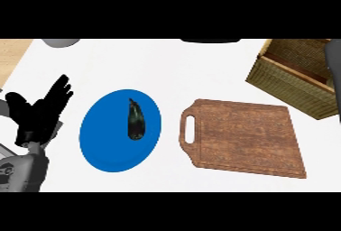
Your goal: Pick the cupcake from the cutting board and place it in the basket
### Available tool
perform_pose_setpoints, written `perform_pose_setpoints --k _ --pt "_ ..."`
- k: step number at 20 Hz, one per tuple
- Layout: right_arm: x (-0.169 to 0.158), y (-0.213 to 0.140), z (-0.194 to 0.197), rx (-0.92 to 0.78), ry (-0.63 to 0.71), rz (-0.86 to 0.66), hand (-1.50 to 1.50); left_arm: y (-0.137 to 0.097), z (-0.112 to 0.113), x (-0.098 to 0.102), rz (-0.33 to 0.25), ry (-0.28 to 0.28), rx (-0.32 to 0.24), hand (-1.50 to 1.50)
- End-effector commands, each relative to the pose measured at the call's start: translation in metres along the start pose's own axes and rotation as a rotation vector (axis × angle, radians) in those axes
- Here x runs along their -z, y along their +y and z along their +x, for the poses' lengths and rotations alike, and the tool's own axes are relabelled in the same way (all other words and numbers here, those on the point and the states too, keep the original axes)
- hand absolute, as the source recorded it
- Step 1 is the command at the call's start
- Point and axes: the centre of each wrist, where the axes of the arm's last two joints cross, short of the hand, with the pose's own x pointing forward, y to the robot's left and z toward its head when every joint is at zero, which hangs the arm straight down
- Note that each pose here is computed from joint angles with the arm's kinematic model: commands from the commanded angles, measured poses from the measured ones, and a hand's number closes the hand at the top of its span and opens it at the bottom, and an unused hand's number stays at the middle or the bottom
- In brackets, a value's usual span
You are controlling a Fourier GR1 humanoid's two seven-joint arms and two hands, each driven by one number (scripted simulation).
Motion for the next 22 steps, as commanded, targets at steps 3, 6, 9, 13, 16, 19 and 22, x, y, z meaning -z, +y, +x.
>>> perform_pose_setpoints --k 3,6,9,13,16,19,22 --pt "0.015 -0.028 0.005 0.213 0.097 -0.137 -1.50 0.008 0.007 0.000 0.000 0.004 -0.002 0.00" --pt "0.036 -0.068 -0.012 0.315 0.158 -0.228 -1.50 0.017 0.000 -0.003 0.029 0.016 -0.009 0.00" --pt "0.041 -0.100 -0.046 0.375 0.177 -0.256 -1.50 0.018 -0.005 -0.016 0.037 0.018 0.012 0.00" --pt "0.026 -0.135 -0.069 0.377 0.191 -0.200 -1.50 0.001 -0.011 0.000 0.045 0.026 -0.011 0.00" --pt "0.018 -0.170 -0.110 0.358 0.210 -0.142 -1.50 0.014 -0.004 -0.009 0.044 0.022 -0.009 0.00" --pt "0.013 -0.202 -0.140 0.343 0.197 -0.046 -1.50 0.005 -0.007 -0.008 0.047 0.021 -0.008 0.00" --pt "0.005 -0.237 -0.160 0.317 0.184 0.003 -1.50 0.020 0.000 -0.011 0.046 0.019 -0.012 0.00"
